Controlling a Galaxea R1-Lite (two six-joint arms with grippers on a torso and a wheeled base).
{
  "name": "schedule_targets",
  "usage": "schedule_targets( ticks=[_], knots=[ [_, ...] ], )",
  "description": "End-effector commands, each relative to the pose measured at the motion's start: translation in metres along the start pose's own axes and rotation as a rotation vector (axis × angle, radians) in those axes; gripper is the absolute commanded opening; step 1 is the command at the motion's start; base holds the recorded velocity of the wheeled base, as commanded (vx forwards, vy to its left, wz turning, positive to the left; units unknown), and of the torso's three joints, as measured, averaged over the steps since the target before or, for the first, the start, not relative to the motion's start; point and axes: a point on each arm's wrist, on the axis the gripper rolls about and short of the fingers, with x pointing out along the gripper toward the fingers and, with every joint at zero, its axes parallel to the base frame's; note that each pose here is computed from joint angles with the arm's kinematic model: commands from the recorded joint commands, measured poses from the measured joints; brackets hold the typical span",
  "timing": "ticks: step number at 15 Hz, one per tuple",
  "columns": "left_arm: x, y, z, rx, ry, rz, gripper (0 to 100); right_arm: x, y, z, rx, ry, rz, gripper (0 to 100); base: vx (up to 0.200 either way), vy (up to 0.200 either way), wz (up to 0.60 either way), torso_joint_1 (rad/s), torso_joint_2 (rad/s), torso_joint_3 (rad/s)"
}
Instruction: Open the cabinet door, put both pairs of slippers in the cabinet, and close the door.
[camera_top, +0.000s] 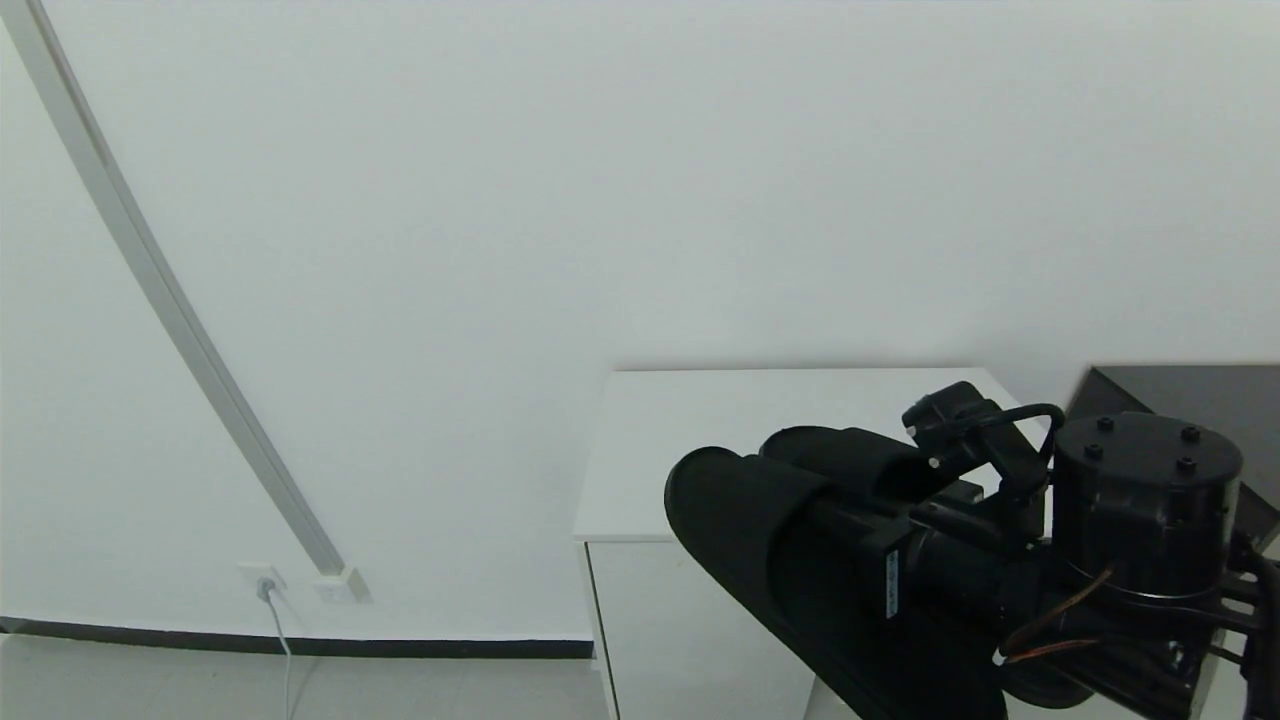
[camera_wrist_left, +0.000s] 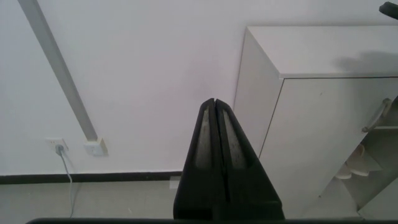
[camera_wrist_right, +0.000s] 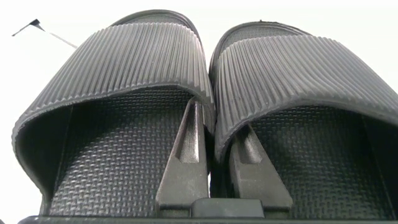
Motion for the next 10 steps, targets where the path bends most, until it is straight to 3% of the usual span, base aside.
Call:
schedule_targets(
  ticks=[1,8,10],
  knots=[
    [0.0001,0.0000,0.0000,-0.001,0.001,0.000,0,0.0007,0.0017,-0.0016,-0.003,0.007,0.006,0,-0.200,0.000,0.00,0.022,0.00,0.002],
    [0.0001,0.0000,0.0000,-0.001,0.001,0.000,0,0.0006,0.0021,-0.0015,-0.003,0.005,0.007,0,-0.200,0.000,0.00,-0.004,0.00,0.004],
    [0.0001,0.0000,0.0000,-0.001,0.001,0.002,0,0.0010,0.0021,-0.0018,-0.003,0.007,0.007,0,0.000,0.000,0.00,0.000,0.00,0.000]
  ],
)
